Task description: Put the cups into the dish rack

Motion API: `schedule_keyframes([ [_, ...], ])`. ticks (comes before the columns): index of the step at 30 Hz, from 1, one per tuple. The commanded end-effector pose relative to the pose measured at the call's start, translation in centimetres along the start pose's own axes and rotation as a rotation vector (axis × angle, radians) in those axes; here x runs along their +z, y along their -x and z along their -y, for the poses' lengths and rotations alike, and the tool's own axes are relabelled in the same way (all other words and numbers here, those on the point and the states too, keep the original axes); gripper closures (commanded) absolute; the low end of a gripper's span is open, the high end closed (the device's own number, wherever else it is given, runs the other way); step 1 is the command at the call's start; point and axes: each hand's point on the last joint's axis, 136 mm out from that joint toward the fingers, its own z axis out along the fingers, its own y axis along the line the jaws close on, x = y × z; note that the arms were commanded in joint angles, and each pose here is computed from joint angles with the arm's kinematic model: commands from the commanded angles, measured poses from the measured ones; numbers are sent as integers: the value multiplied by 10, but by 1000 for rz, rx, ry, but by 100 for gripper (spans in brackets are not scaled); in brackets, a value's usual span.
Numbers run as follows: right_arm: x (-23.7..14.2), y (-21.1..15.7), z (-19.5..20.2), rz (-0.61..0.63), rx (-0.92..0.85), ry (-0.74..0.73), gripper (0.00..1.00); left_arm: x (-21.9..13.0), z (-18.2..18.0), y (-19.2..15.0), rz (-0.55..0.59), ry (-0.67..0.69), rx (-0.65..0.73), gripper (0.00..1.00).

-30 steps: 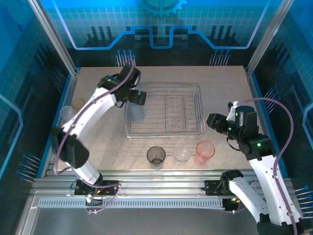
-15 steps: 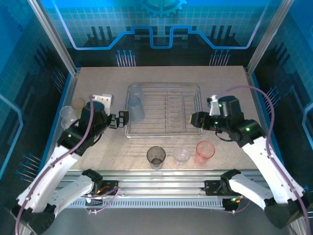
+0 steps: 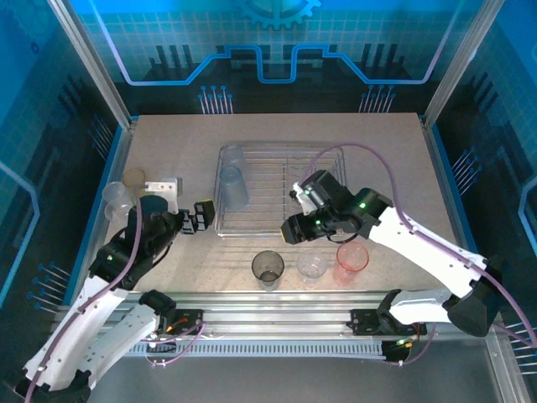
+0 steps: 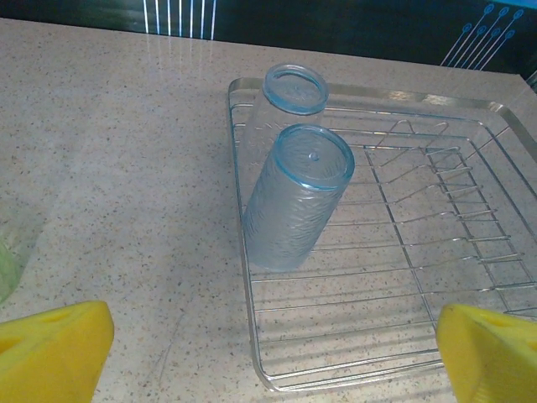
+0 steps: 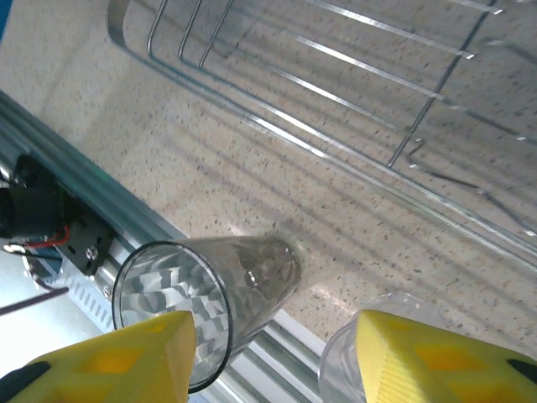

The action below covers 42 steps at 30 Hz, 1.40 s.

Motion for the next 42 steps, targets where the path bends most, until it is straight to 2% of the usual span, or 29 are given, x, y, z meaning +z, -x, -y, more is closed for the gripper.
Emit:
schedule_keyframes([
  [1,5,-4,-10,-35,-44,-19,46,-2,-5,-5,5,11,-48,1],
  [12,47,-32,-19,-243,-191,-117,47,3,-8,-17,-17,13,-70,1],
  [23,69,-51,-16,-342,-261,-216,53,7,-6,-16,-10,4,-50,1],
  [27,74,-52,-17,-359,-282,-250,65,10,-4,-17,-18,1,-50,0],
  [28,74,-51,-18,-357,-285,-255,72,11,-4,-16,-19,-1,-49,1],
  [35,67,-40,-18,-324,-281,-296,100,12,-1,-13,-18,-8,-44,1],
  [38,57,-31,-25,-280,-283,-259,100,9,2,-7,-6,-21,-46,1],
  [42,38,-15,-41,-173,-279,-121,100,1,20,5,6,-113,-44,0],
])
